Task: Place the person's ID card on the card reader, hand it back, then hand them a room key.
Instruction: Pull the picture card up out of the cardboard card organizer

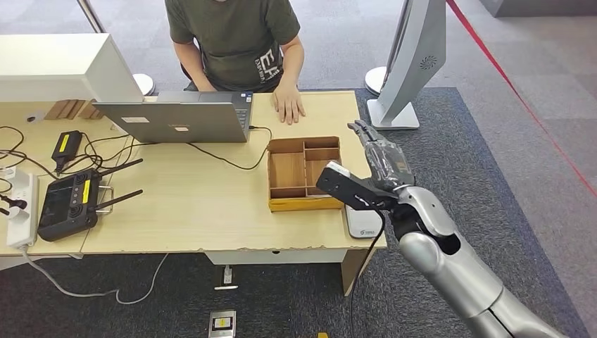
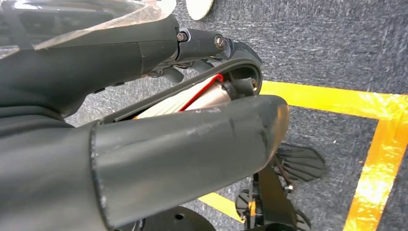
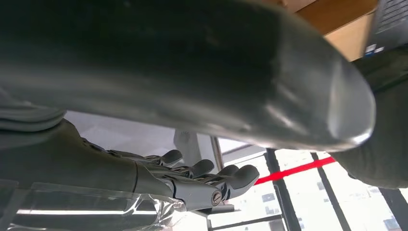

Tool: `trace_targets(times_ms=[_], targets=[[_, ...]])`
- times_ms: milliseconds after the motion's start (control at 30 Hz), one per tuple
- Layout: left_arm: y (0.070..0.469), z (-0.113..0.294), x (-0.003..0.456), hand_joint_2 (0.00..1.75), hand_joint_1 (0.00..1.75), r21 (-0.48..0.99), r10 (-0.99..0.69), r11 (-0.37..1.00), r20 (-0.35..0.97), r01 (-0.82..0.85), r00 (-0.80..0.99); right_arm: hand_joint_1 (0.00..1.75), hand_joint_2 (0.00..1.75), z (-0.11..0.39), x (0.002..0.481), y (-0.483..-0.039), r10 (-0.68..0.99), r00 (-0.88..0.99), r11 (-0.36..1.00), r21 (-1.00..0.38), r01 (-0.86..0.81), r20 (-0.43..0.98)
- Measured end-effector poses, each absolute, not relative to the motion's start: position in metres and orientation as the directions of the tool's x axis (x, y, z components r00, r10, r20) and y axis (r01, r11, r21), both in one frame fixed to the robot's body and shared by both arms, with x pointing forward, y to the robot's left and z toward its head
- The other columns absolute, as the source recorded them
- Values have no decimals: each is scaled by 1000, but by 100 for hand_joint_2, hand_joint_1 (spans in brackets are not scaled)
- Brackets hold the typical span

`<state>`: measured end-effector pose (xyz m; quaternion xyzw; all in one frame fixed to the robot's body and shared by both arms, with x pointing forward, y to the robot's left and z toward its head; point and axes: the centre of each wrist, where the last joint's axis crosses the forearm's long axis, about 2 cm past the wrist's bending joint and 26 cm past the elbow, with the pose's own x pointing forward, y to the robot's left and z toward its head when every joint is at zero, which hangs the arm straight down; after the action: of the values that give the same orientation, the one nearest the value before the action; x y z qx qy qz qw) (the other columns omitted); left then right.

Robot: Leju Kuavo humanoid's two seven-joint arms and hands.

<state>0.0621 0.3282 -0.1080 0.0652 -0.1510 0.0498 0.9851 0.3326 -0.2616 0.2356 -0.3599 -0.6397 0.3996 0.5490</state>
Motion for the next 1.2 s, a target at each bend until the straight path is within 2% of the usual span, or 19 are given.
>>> trace_targets(times_ms=[100, 267, 800, 933, 1067, 1200], targets=[[328, -108, 62, 0, 0, 119, 89, 984, 316, -132, 945, 0, 0, 229, 311, -266, 862, -166, 491, -870, 37, 479], [329, -108, 62, 0, 0, 139, 108, 978, 290, -154, 951, 0, 0, 225, 288, -274, 845, -189, 516, -855, 46, 500], [329, -108, 63, 0, 0, 144, 125, 975, 282, -171, 951, 0, 0, 240, 274, -281, 844, -239, 508, -859, 66, 480], [329, -108, 63, 0, 0, 145, 121, 975, 282, -167, 952, 0, 0, 237, 271, -277, 839, -244, 514, -855, 65, 486], [328, -108, 63, 0, 0, 145, 113, 976, 292, -160, 950, 0, 0, 225, 262, -265, 867, -256, 468, -875, 123, 427], [326, -108, 64, 0, 0, 149, 120, 974, 297, -170, 947, 0, 0, 202, 251, -248, 852, -253, 506, -845, 173, 458]])
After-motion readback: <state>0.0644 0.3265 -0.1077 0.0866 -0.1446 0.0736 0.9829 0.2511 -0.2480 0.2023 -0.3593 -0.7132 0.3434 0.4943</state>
